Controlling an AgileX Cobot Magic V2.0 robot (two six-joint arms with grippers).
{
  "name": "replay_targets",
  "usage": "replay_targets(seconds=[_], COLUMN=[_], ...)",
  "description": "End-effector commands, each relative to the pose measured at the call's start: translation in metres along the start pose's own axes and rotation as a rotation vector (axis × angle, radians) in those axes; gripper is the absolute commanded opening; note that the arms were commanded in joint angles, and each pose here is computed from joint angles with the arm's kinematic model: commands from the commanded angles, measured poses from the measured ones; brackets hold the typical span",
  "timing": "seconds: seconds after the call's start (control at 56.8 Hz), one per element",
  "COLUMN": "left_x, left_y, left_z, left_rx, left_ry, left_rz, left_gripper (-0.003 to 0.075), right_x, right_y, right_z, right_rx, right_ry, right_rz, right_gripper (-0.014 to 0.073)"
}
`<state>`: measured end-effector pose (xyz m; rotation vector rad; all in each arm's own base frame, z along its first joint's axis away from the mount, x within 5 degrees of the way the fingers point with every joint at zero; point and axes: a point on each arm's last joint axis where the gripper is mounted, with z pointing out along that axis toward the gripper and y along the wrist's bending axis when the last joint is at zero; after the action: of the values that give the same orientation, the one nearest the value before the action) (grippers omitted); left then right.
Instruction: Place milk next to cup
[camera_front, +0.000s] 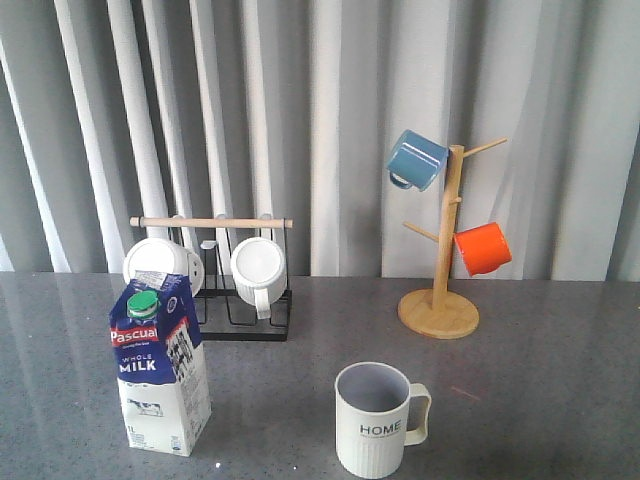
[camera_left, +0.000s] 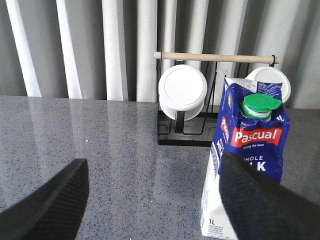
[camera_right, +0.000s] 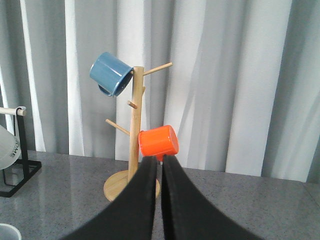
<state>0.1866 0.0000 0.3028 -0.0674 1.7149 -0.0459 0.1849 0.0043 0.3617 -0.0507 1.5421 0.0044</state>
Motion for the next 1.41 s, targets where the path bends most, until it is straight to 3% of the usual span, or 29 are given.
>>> replay_targets(seconds=[0.0, 0.739, 0.862, 0.95, 0.985, 1.091, 1.214, 1.39], left_x=[-0.020, -0.022, -0.032, -0.047, -0.052, -0.062, -0.061, -0.047], left_y=[-0.002, -0.001, -0.004, -0.015, -0.021, -0.040, -0.055, -0.062], left_z=[-0.002, -0.002, -0.003, -0.002, 0.001, 0.018, 0.050, 0.092], left_rx=[0.005, 0.004, 0.029, 0.102, 0.137, 0.237, 0.297, 0.300], left_ry=[-0.119, -0.144, -0.200, -0.264, -0.286, -0.317, -0.266, -0.193], left_rz=[-0.007, -0.014, -0.152, -0.169, -0.132, -0.027, -0.095, -0.136], left_gripper=[0.0512, 0.0515, 0.0582, 0.0692, 0.0736, 0.0732, 0.0727, 0.0724], right_x=[-0.019, -0.016, -0.016, -0.016, -0.016, -0.016, -0.016, -0.016], right_y=[-0.001, -0.001, -0.001, -0.001, -0.001, -0.001, -0.001, -0.001], right_z=[-0.006, -0.004, -0.004, -0.004, -0.004, -0.004, -0.004, -0.004], right_rx=[0.002, 0.004, 0.004, 0.004, 0.004, 0.004, 0.004, 0.004], right_ry=[-0.086, -0.067, -0.067, -0.068, -0.068, -0.068, -0.068, -0.068], right_rz=[0.003, 0.002, 0.002, 0.002, 0.002, 0.002, 0.002, 0.002], right_gripper=[-0.0008, -0.0008, -0.0008, -0.0008, -0.0008, -0.0008, -0.0008, -0.0008])
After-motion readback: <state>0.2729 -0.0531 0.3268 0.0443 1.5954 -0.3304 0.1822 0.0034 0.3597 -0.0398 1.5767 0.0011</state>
